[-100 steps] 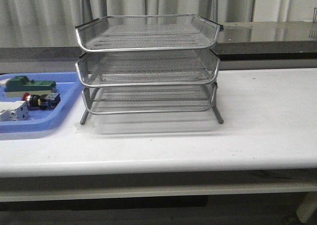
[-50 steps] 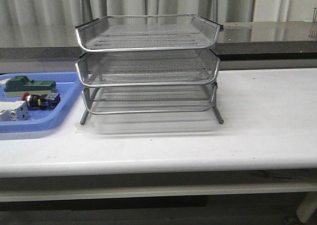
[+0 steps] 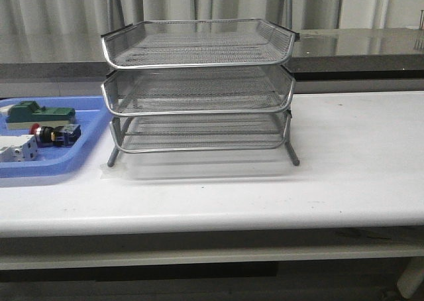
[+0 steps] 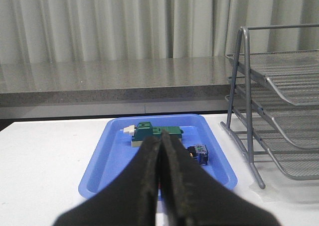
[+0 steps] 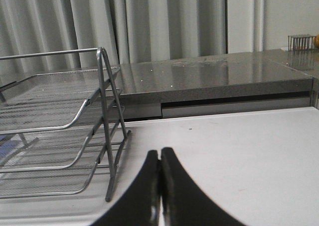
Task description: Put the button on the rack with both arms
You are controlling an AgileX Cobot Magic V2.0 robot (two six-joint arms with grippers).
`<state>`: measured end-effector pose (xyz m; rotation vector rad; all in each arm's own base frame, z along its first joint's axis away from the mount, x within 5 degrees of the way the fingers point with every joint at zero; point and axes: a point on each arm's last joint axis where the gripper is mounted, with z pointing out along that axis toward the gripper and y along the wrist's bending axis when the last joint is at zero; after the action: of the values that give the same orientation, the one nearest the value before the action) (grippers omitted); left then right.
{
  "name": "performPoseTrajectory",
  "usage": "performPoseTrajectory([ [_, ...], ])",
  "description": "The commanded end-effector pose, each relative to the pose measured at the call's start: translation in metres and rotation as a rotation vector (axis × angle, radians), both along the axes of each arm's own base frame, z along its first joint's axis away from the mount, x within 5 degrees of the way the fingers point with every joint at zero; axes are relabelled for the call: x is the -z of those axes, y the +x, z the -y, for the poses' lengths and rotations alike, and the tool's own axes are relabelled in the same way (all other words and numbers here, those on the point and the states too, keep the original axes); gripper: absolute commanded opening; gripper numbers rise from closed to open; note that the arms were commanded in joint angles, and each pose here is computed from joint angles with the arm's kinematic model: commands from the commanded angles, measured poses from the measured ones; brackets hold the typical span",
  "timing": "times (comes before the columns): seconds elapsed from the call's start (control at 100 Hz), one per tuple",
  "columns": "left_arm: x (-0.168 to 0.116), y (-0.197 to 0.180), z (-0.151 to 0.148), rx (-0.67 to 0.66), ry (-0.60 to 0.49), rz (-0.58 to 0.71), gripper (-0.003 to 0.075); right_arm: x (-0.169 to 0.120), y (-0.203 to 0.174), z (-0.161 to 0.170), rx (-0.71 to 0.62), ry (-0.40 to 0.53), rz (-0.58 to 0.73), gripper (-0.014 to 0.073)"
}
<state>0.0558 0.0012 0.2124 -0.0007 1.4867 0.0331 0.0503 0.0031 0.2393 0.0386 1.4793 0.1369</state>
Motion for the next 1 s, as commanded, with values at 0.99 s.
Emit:
performPoseTrajectory([
  [0.99, 0.007, -0.001, 0.000, 0.000, -0.010, 0.064, 0.0004, -0.084, 0.100, -0.022, -0.125, 0.328, -0.615, -0.0066],
])
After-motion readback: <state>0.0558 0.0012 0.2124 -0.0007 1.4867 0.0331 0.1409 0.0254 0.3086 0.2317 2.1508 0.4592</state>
